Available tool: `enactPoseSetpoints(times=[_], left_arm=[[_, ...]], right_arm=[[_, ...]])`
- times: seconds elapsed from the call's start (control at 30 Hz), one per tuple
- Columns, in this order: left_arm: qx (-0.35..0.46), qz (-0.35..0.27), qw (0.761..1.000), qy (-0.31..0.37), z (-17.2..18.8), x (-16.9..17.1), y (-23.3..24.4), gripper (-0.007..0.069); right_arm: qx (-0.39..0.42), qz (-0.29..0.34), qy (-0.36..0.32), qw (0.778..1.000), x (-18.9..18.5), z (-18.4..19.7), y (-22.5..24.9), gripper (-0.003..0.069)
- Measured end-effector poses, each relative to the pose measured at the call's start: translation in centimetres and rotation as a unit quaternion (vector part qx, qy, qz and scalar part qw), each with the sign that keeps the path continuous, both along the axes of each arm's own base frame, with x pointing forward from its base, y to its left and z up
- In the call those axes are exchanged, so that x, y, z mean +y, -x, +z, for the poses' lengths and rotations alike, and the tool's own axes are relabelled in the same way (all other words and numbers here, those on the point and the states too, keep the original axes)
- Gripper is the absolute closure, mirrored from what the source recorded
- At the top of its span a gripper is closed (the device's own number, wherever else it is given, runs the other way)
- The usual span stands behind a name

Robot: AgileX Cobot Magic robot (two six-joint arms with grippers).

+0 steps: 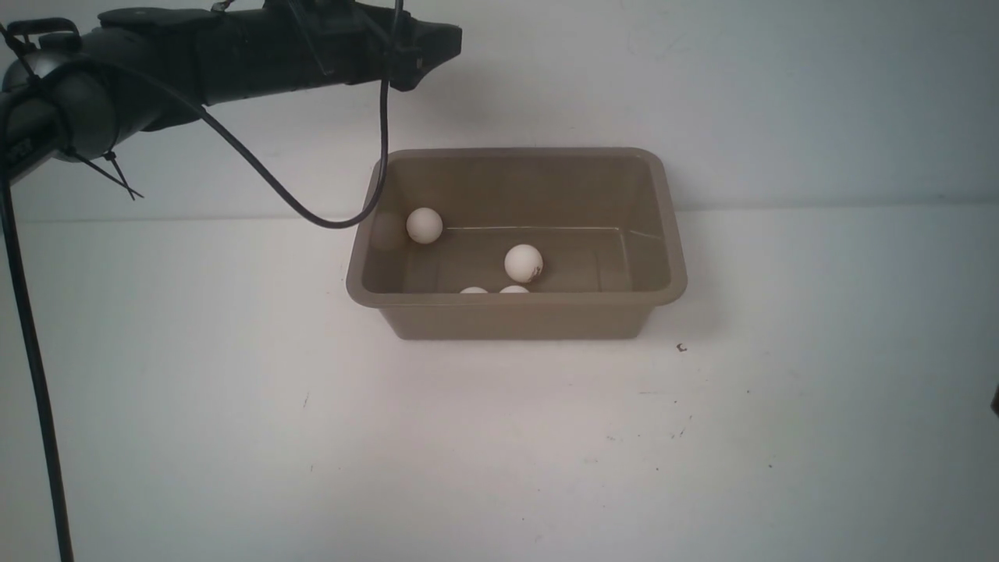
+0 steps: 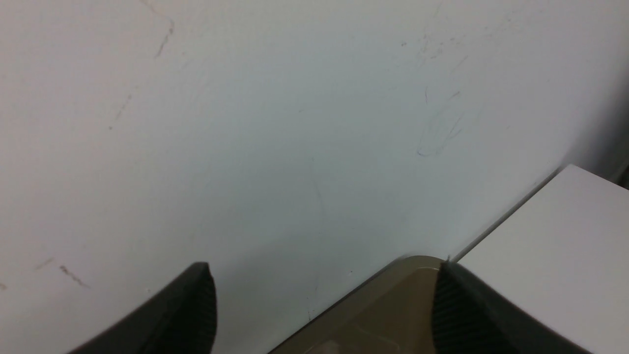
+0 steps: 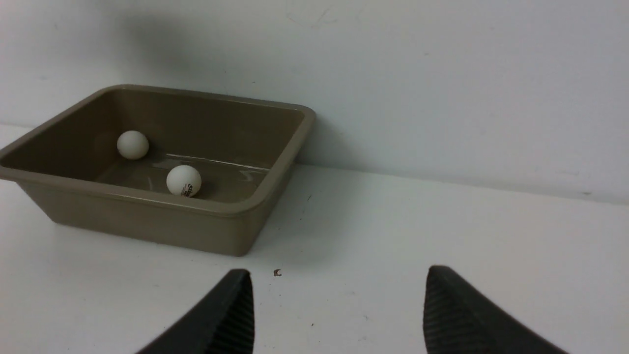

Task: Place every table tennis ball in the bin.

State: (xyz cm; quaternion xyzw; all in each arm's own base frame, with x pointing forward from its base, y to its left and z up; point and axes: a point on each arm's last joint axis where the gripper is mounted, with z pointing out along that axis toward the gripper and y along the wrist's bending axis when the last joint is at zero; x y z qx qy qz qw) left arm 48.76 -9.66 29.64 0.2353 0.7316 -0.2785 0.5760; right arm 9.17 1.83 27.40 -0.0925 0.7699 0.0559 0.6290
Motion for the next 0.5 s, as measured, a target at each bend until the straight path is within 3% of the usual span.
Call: enactPoseSetpoints(times=[0.3, 0.5], left_arm=[[0.000, -0.004, 1.000, 0.001, 0.01, -0.05, 0.05, 0.0095], [0.000, -0.004, 1.000, 0.001, 0.01, -0.06, 0.05, 0.0095]], right_arm=[[0.008, 0.000, -0.008, 1.000, 0.03, -0.59, -0.01, 0.0236], [0.031, 0.021, 0.041, 0.998, 0.17, -1.16, 0.17, 0.0236]])
